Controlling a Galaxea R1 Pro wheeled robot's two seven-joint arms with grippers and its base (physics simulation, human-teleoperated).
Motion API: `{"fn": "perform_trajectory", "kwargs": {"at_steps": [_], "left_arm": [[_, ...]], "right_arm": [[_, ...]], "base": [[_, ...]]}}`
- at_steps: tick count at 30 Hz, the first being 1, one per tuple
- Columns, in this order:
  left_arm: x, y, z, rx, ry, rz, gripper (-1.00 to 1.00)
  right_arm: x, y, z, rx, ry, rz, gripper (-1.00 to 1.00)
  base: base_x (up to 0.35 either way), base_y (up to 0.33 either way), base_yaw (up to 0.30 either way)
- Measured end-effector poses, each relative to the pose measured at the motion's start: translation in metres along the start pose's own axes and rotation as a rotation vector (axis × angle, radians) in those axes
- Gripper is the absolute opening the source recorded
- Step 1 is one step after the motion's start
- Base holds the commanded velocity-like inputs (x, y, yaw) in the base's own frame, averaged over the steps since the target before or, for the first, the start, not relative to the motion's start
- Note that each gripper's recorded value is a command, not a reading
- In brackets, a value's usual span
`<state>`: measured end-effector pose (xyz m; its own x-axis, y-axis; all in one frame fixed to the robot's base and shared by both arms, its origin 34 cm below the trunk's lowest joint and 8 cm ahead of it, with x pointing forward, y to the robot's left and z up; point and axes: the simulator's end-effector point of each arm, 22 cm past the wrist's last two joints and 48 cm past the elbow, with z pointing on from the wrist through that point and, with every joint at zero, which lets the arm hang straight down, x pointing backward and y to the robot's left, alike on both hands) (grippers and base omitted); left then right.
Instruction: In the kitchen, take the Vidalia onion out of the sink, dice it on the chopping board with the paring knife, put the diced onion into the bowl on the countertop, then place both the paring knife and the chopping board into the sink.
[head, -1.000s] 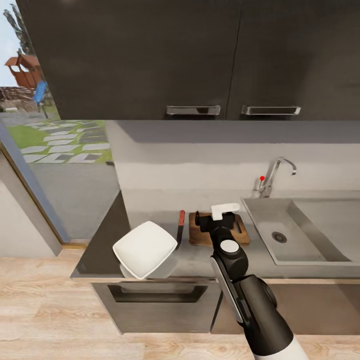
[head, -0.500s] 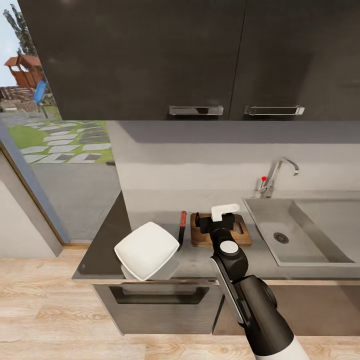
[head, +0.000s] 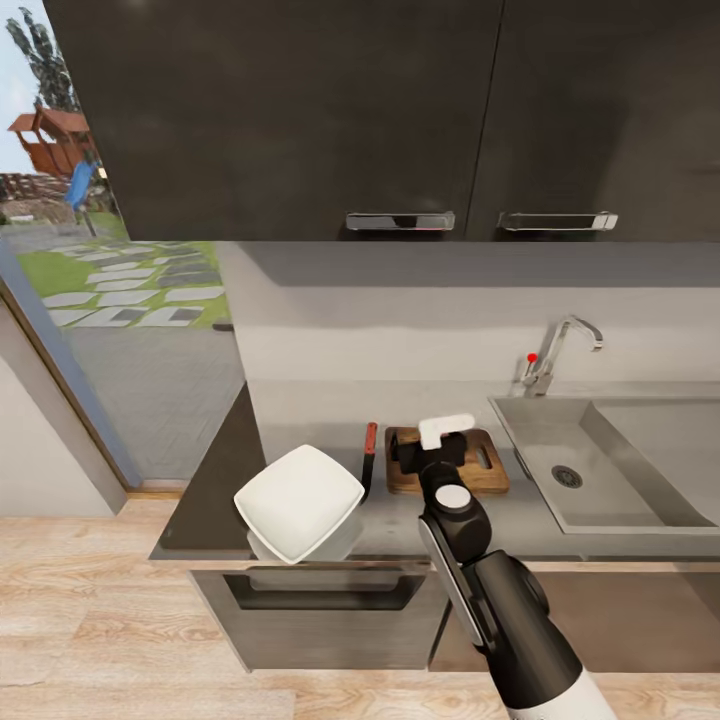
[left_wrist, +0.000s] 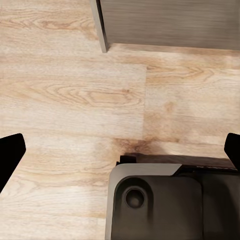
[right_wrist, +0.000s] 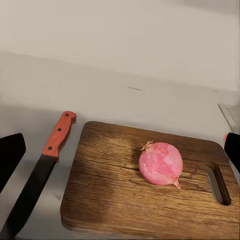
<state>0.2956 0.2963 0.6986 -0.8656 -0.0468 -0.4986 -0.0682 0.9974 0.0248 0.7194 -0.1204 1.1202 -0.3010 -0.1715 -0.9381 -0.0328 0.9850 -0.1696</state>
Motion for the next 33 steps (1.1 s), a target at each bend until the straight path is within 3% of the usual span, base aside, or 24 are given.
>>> {"fn": "perform_trajectory", "kwargs": {"at_steps": [15,23,33], "left_arm": [[0.0,0.0,0.0,0.0,0.0,0.0,1.0],[-0.001,0.0,0.0,0.0,-0.002,0.0,1.0],[-0.001,0.0,0.0,0.0,-0.002,0.0,1.0]], "right_arm": [[0.025,0.004,0.008,-0.002,0.054,-0.025,1.0],[0.034,-0.012,0.012,0.021,0.063,-0.058,1.0],[0.049,-0.012,0.016,0.02,0.094,-0.075,1.0]], "base": [[0.0,0.0,0.0],[0.0,0.0,0.0],[0.0,0.0,0.0]]}}
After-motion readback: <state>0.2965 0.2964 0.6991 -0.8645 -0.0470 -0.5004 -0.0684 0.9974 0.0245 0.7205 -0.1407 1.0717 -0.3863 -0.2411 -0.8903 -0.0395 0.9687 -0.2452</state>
